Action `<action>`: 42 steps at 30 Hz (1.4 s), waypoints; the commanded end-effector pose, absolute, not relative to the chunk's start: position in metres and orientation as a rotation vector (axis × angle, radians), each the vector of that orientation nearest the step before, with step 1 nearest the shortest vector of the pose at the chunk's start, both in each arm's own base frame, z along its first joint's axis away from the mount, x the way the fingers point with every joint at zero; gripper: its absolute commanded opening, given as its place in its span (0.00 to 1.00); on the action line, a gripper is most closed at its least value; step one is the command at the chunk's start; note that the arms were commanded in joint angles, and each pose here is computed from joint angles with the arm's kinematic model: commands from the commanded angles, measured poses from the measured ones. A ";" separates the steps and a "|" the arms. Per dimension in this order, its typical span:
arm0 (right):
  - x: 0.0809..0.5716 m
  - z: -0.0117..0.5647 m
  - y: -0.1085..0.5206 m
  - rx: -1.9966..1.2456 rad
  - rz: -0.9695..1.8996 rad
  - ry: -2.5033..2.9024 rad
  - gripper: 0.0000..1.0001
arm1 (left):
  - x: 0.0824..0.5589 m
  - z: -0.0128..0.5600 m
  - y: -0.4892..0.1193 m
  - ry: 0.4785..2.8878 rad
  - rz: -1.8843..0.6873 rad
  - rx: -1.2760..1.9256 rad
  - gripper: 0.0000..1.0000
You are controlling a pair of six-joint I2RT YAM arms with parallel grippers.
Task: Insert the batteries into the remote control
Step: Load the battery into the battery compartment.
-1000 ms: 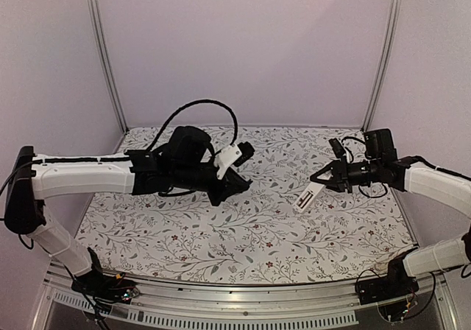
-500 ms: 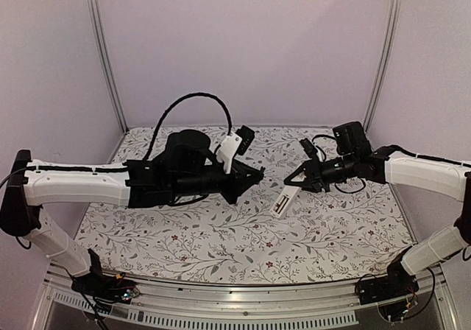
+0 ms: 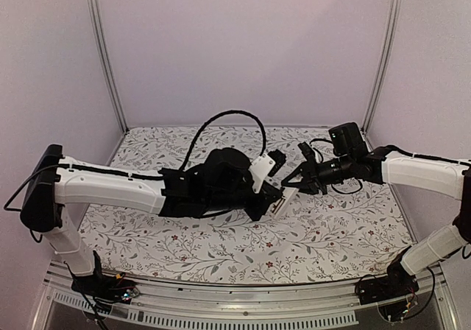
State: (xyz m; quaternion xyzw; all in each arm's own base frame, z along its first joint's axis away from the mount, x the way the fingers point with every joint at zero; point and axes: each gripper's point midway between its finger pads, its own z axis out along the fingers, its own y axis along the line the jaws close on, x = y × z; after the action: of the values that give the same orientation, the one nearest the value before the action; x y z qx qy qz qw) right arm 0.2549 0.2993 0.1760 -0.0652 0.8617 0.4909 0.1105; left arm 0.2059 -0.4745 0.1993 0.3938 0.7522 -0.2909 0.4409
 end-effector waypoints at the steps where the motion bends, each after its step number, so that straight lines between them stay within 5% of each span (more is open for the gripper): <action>1: 0.260 0.187 0.304 -0.179 1.457 2.502 0.00 | 0.206 0.196 -0.480 1.862 -0.665 1.001 0.00; 19: 0.260 0.198 0.305 -0.176 1.484 2.469 0.00 | 0.210 0.164 -0.474 1.937 -0.538 1.048 0.00; 42: 0.261 0.207 0.307 -0.191 1.498 2.437 0.00 | 0.210 0.153 -0.466 1.955 -0.459 1.079 0.18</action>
State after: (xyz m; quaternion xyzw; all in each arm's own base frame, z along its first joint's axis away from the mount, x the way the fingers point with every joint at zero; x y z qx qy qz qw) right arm 0.2586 0.3007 0.1790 -0.0477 0.8602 0.4953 0.1115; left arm 0.2124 -0.4721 0.1706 0.4116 0.7708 -0.2171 0.4352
